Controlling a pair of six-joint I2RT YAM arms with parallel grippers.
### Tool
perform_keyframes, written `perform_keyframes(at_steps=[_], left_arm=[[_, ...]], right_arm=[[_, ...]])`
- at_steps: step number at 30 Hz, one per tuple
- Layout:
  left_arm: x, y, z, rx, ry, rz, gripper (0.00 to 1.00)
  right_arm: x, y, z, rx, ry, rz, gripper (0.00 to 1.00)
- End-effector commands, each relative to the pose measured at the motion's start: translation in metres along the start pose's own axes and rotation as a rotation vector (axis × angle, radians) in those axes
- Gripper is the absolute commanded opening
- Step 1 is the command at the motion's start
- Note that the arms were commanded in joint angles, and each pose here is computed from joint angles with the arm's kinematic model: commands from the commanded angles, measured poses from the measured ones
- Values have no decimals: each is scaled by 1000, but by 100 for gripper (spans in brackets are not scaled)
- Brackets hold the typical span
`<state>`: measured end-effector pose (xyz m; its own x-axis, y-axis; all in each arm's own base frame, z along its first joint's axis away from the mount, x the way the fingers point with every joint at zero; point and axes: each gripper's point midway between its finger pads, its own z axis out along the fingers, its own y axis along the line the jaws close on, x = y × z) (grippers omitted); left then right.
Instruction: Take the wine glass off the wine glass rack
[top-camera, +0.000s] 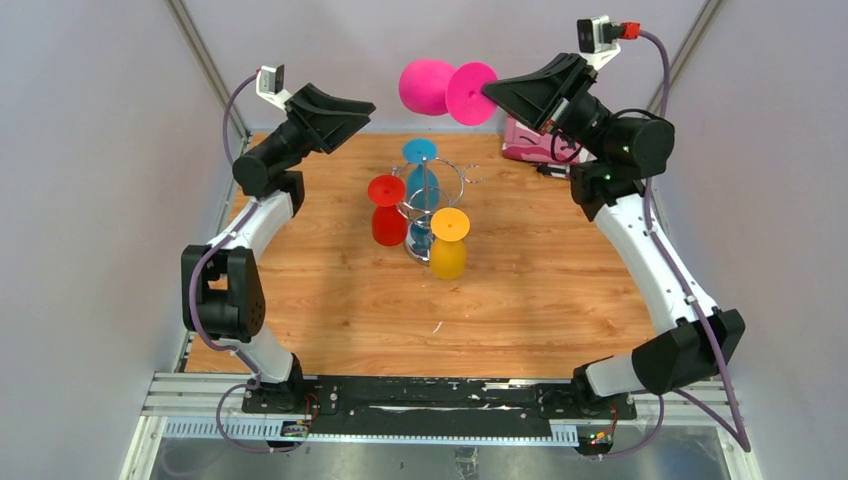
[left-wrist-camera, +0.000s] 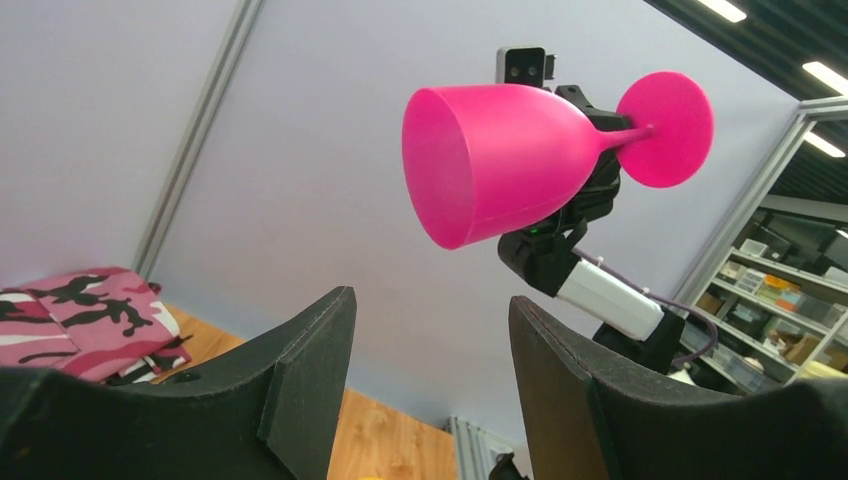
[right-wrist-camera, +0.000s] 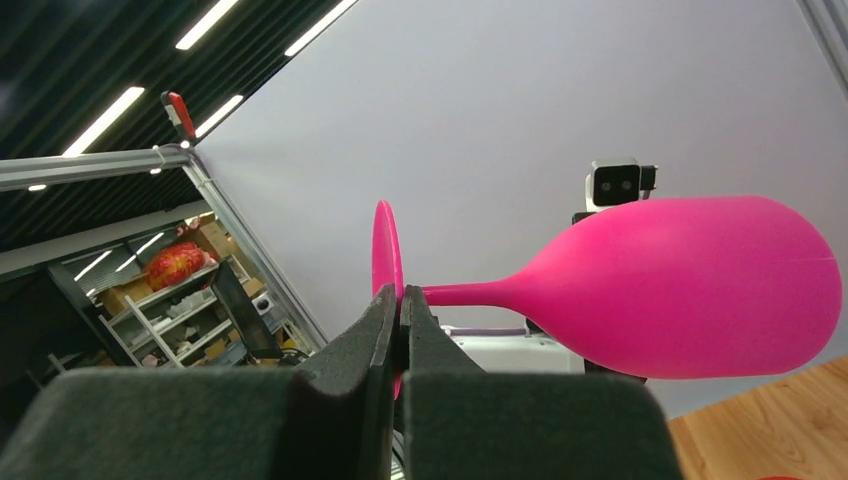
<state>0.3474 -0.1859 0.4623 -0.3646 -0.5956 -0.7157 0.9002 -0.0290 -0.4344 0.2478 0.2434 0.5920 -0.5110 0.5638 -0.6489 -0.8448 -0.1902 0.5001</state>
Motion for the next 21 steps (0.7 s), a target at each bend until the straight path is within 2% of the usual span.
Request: perform_keyframes(at_steps=[1,7,13,17,21], left_arm=[[2,-10,5,47,-7,23,63],[5,-31,16,96,1,37,63],[10,-32,14,92,12,22,63],[12,-49,13,107,12,37,58],[10,-87,12,149,7,95,52]], right_arm=[[18,-14,11,-13,39,26,0],[28,-29,18,-71,38,121,0],[31,-42,20,-114,33,178,0],[33,-50,14,-173,0,221,0],[34,-61,9,-241,-18,299,0]])
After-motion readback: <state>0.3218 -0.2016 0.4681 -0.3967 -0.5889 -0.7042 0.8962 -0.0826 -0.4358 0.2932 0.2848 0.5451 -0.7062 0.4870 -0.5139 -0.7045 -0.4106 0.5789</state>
